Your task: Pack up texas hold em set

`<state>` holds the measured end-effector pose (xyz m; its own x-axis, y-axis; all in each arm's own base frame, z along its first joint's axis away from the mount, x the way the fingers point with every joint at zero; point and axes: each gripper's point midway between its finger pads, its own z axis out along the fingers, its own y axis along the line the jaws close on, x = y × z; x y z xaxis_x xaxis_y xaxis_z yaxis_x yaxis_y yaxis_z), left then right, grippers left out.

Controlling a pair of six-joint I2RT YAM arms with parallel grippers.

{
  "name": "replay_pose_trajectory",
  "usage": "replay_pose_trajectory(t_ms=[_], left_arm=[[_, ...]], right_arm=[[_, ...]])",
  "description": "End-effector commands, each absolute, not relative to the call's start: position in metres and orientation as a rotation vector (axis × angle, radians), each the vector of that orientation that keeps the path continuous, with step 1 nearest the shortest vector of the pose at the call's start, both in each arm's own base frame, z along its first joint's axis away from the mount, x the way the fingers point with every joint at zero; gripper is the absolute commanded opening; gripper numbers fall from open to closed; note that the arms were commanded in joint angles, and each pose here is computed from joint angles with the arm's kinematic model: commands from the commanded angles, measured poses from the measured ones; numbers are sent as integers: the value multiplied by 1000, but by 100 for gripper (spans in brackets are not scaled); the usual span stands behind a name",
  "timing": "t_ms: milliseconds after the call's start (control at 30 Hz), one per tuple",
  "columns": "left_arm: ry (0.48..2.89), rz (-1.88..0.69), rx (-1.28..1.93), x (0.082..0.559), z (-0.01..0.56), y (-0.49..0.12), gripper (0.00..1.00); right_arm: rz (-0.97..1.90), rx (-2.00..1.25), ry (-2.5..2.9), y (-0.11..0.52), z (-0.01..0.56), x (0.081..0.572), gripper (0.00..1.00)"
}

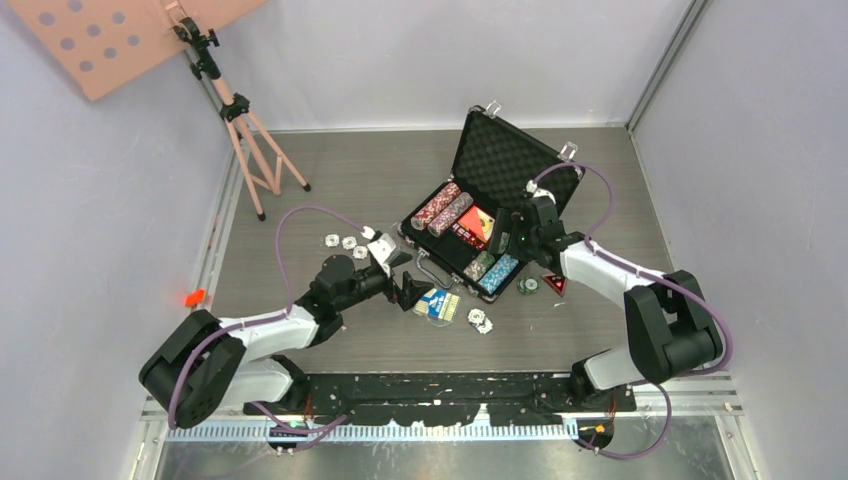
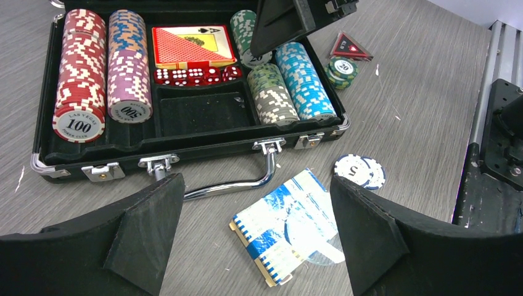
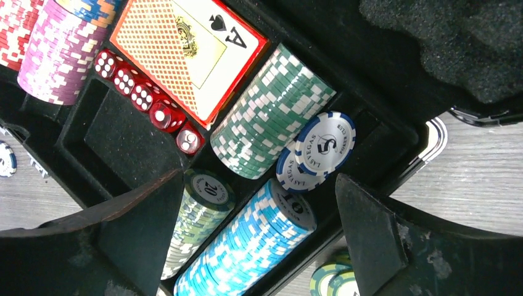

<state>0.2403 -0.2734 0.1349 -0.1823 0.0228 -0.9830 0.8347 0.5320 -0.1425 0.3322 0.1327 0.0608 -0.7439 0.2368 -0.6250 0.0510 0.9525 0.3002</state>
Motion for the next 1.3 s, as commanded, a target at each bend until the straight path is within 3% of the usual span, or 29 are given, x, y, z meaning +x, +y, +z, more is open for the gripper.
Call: replay_pose_trajectory(t_ms=[0, 800, 1267], left_arm=[[1505, -862, 754, 242, 150, -276, 91], [1500, -864, 750, 240, 150, -275, 91], [1498, -865, 750, 240, 150, -275, 91]], right_arm=[[352, 190, 2303, 139, 79, 357, 100], [362, 260, 2256, 135, 67, 387, 100], [698, 321, 2368, 175, 71, 353, 100]])
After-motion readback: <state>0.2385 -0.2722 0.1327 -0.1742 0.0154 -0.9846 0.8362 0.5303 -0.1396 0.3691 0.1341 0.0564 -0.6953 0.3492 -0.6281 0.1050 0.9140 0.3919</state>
